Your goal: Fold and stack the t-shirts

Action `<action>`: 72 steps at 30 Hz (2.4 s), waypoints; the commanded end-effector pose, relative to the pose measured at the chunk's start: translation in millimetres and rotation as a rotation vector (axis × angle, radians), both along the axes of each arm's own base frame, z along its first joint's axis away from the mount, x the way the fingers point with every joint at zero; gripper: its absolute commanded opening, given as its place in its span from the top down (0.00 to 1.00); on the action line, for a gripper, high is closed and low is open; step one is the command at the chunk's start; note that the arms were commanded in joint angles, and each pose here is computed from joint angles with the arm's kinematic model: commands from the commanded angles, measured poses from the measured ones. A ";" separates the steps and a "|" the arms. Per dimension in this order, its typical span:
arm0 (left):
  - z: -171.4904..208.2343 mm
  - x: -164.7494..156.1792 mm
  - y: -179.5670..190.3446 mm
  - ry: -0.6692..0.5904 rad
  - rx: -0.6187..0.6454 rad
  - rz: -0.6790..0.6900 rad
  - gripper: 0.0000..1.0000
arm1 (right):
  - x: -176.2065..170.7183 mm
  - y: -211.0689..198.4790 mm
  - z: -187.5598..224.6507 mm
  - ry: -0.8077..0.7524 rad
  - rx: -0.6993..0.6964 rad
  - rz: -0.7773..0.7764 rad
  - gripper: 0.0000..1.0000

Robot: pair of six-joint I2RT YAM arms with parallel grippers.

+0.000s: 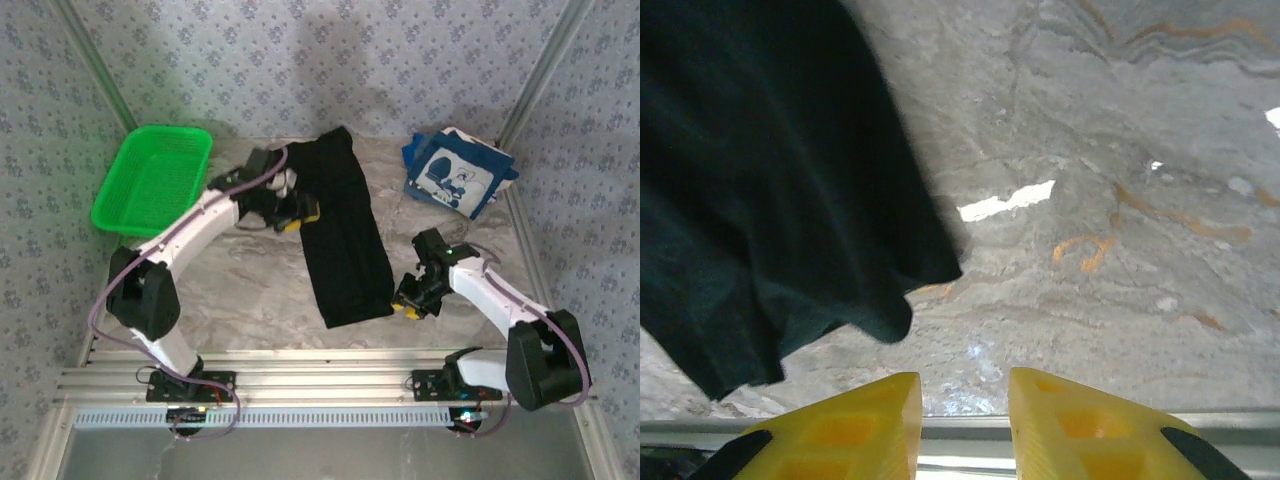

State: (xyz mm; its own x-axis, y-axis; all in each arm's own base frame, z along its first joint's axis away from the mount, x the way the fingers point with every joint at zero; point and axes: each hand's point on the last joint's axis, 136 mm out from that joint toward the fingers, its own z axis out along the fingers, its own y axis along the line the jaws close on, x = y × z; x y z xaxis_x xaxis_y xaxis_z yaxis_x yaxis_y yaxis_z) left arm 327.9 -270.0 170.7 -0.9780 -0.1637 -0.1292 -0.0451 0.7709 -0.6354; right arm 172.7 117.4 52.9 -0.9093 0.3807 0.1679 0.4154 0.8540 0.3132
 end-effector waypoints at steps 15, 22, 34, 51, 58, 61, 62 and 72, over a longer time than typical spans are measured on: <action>-71.5 -57.7 -24.6 0.024 -0.079 0.215 0.49 | 44.0 10.8 -39.8 -0.028 0.073 0.005 0.73; -97.9 -62.0 -30.3 0.056 -0.028 0.213 0.49 | 47.7 17.0 -34.3 -0.048 0.102 -0.006 0.72; -135.9 -71.0 -32.9 0.125 0.046 0.203 0.52 | 48.8 24.7 -30.0 -0.053 0.114 0.011 0.72; -166.6 -84.9 -17.2 0.193 0.135 0.215 0.53 | 47.8 14.2 -36.5 -0.016 0.076 0.019 1.00; -186.0 -94.5 -2.9 0.246 0.223 0.232 0.57 | 24.4 -0.1 -32.0 0.037 0.026 0.016 1.00; -191.3 -96.0 2.0 0.258 0.258 0.233 0.59 | 16.0 -4.2 -33.1 0.047 0.012 0.001 1.00; -192.7 -96.7 3.7 0.260 0.268 0.234 0.59 | 13.6 -5.8 -33.4 0.047 0.007 -0.001 1.00; -197.2 -92.9 18.5 0.259 0.307 0.259 0.60 | -13.2 1.2 -38.1 0.071 0.047 -0.057 0.96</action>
